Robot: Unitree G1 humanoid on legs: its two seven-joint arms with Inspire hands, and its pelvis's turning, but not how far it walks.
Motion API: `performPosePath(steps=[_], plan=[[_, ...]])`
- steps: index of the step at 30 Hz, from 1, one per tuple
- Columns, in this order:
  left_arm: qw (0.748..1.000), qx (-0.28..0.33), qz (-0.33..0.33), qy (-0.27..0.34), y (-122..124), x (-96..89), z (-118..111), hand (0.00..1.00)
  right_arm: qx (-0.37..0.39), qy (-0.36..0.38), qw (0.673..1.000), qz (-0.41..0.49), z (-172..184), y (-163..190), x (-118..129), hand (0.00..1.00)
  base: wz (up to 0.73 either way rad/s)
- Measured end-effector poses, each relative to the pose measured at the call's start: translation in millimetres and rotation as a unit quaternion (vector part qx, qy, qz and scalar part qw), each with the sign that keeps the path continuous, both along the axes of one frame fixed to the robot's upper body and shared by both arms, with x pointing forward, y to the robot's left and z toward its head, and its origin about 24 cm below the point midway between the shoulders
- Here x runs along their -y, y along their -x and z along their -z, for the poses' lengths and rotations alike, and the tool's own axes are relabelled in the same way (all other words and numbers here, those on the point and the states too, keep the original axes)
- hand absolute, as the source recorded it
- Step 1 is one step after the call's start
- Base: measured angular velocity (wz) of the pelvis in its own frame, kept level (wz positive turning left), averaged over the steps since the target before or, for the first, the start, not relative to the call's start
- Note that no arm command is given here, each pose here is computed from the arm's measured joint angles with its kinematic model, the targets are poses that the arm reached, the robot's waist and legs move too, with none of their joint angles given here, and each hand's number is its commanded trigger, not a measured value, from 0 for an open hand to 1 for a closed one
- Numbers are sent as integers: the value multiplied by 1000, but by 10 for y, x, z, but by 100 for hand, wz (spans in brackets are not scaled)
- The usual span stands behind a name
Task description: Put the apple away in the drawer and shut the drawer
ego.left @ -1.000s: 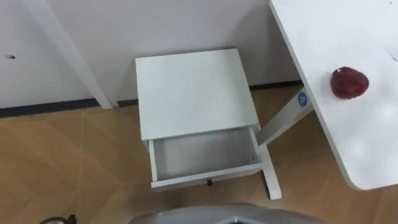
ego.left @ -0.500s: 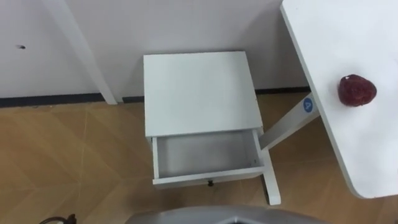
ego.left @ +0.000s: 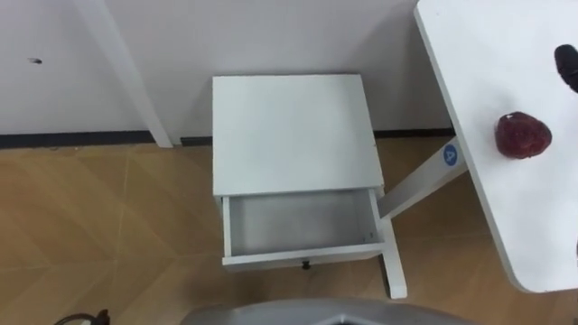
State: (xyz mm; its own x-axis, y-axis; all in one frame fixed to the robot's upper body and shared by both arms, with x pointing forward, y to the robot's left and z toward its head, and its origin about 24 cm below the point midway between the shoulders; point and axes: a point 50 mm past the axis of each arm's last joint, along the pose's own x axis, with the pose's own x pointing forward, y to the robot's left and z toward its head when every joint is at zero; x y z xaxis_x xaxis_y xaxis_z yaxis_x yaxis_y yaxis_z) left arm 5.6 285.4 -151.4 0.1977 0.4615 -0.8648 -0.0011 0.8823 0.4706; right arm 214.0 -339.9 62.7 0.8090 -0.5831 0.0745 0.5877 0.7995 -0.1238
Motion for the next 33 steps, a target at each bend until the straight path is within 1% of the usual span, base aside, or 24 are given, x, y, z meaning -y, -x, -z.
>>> performPosePath(steps=[5,8,12,16,18,22,27,33], plan=[[1000,0,3,-1,-7,-2,-1,0,-14,17,1000,-19,14,-11,-31,0,0],[1000,-2,7,0,1,4,1,0,-32,29,998,-37,66,-38,-90,0,1],[1000,-1,13,1,-20,16,4,0,-75,19,996,-40,256,-1,-65,0,3],[1000,-4,14,1,-5,17,5,0,-101,11,994,-36,375,34,-46,0,0],[1000,-4,18,2,-13,27,8,0,-121,10,991,-49,445,40,-68,0,0],[1000,-4,21,2,-24,29,10,0,-137,6,989,-52,505,65,-59,0,0],[1000,-5,21,2,-22,29,10,0,-138,5,989,-54,509,64,-64,0,0],[1000,-4,22,2,-28,24,8,0,-156,31,985,-72,520,55,-91,0,0]])
